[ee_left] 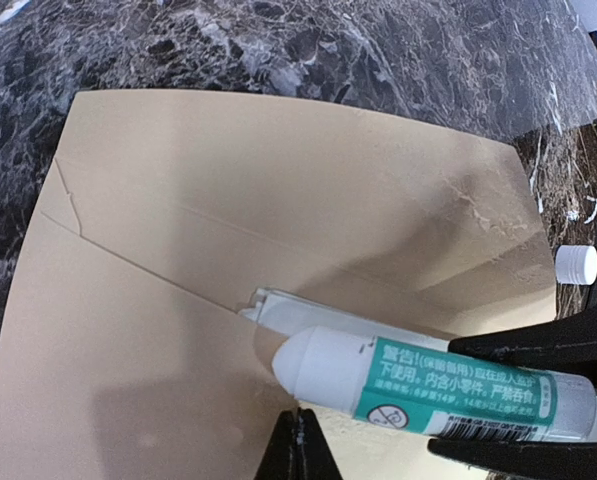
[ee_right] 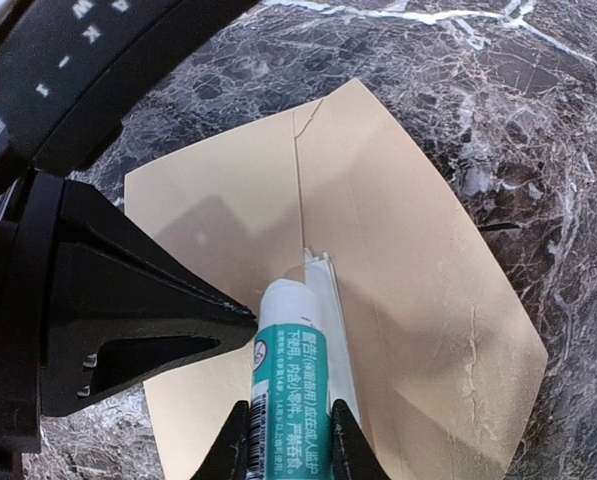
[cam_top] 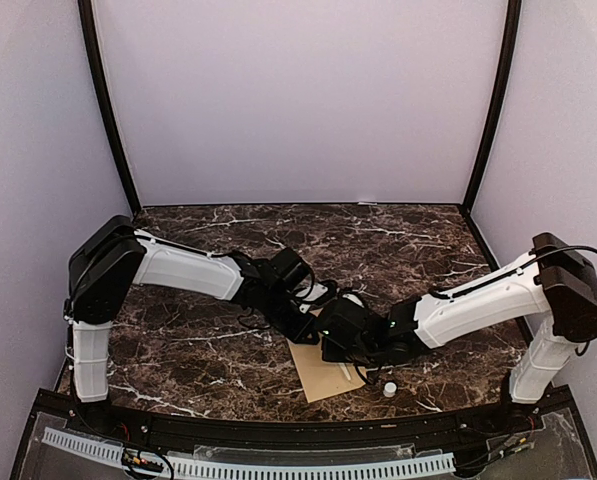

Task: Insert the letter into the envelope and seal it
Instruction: Paint the envelope at the center of the board.

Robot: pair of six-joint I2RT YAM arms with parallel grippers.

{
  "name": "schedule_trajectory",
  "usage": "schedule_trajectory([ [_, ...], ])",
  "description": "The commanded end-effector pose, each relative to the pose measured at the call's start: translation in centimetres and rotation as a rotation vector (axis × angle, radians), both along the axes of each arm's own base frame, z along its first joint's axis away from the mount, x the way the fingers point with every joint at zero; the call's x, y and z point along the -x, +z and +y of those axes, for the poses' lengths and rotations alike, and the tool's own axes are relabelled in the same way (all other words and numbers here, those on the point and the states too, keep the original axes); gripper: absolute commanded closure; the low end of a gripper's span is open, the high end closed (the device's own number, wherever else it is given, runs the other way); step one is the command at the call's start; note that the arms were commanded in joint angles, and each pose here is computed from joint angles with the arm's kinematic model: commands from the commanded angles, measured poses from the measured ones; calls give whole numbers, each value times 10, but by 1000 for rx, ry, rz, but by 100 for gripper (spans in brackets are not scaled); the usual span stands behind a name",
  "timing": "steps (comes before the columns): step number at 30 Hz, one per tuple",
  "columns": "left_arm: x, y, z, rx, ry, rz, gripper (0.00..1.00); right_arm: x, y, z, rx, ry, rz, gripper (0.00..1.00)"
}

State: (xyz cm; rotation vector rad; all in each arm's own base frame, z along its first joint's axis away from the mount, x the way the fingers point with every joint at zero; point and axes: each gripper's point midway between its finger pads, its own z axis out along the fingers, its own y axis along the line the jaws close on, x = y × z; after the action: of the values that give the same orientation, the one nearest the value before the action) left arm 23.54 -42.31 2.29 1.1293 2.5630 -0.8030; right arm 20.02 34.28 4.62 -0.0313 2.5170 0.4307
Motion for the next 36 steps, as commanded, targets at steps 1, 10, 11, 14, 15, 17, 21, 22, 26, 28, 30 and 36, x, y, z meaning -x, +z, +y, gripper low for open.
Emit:
schedule_trajectory([
  [1, 0, -13, 18, -93, 11, -1, 99, -2, -2, -1, 14, 19, -2, 100],
  [10, -25, 31, 22, 16, 69, -95, 92, 2, 16, -2, -12, 46, -31, 100],
  [11, -26, 32, 23, 18, 72, -96, 92, 2, 20, -2, -15, 47, -35, 100],
  [14, -24, 25, 23, 14, 73, -78, 92, 3, 28, -4, -17, 50, -44, 100],
  [15, -22, 20, 23, 10, 71, -62, 92, 4, 29, -5, -15, 52, -45, 100],
  [17, -19, 12, 22, 2, 67, -38, 92, 7, 33, -4, -19, 60, -45, 100],
  [21, -17, 4, 23, -9, 63, -18, 93, 18, 37, -1, -27, 87, -32, 100],
  [22, -17, 4, 23, -10, 63, -17, 93, 21, 37, 0, -26, 93, -28, 100],
  [26, -16, 5, 23, -9, 60, -14, 93, 34, 34, 1, -8, 107, -8, 100],
  [28, -16, 4, 23, -8, 60, -14, 93, 39, 30, -1, 5, 101, 7, 100],
  [30, -16, 6, 22, -2, 58, -13, 93, 43, 27, -3, 14, 92, 20, 100],
  [36, -15, 4, 21, 1, 53, -8, 93, 51, 21, -4, 11, 93, 53, 100],
])
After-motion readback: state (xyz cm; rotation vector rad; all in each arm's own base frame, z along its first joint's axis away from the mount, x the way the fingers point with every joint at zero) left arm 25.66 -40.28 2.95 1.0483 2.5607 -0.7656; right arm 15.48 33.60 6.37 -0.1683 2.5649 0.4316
